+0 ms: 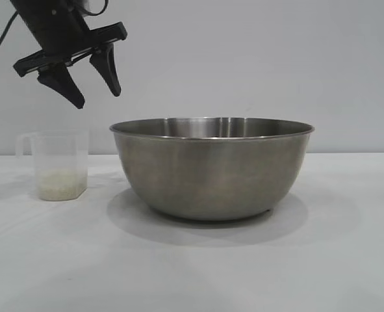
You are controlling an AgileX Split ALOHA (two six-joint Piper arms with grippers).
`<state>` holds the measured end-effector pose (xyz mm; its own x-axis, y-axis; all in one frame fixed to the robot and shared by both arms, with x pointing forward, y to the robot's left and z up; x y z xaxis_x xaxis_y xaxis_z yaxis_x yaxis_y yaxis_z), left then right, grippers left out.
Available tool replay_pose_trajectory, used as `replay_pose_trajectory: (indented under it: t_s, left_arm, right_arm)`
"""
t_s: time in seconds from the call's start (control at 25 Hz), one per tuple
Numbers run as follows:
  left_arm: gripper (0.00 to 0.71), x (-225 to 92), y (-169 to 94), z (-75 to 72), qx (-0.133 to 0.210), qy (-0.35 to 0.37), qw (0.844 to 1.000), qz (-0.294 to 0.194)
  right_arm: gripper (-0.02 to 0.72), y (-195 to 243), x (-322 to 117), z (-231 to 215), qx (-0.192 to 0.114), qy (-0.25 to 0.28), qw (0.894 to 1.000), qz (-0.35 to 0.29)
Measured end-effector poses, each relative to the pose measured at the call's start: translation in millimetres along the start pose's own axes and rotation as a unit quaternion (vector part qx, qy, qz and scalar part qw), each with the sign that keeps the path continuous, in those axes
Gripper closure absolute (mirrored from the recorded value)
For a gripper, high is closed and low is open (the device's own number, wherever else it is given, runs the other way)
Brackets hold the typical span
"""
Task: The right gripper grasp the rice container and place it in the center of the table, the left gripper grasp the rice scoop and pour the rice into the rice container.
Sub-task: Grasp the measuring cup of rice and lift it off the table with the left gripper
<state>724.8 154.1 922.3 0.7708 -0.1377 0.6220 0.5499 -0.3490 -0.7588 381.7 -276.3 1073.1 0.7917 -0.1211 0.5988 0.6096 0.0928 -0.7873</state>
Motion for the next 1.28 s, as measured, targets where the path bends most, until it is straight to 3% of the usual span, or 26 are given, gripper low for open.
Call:
replay_pose_trajectory:
  t_s: [0.44, 0.72, 1.28]
  left_arm:
    - [0.294, 0.0, 0.0, 0.0, 0.0, 0.0, 1.0, 0.0]
    - [0.294, 0.0, 0.0, 0.0, 0.0, 0.0, 1.0, 0.0]
    - [0.294, -1.1, 0.0, 0.4, 0.001, 0.003, 1.0, 0.003]
  right_arm:
    - [0.198, 15.6, -96.2, -20.0, 0.02, -0.014, 0.999, -0.03]
    - [0.198, 10.2, -92.4, -17.5, 0.05, -0.018, 0.989, -0.14]
    - [0.198, 13.0, -106.0, -19.7, 0.058, -0.034, 0.983, -0.169]
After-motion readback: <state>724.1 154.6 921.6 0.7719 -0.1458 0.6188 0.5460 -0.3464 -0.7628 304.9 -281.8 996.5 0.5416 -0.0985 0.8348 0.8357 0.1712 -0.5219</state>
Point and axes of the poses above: a point on each arm's last joint axis where the gripper is mounted, y pointing out along that axis toward the gripper, z along the wrist's bending axis when the last joint is at zero, x = y × z, the point moved 9 cm from there along y, pointing out along that axis toward the gripper, and after that the axes turned 11 degrees about y, right-handed, at the moved point
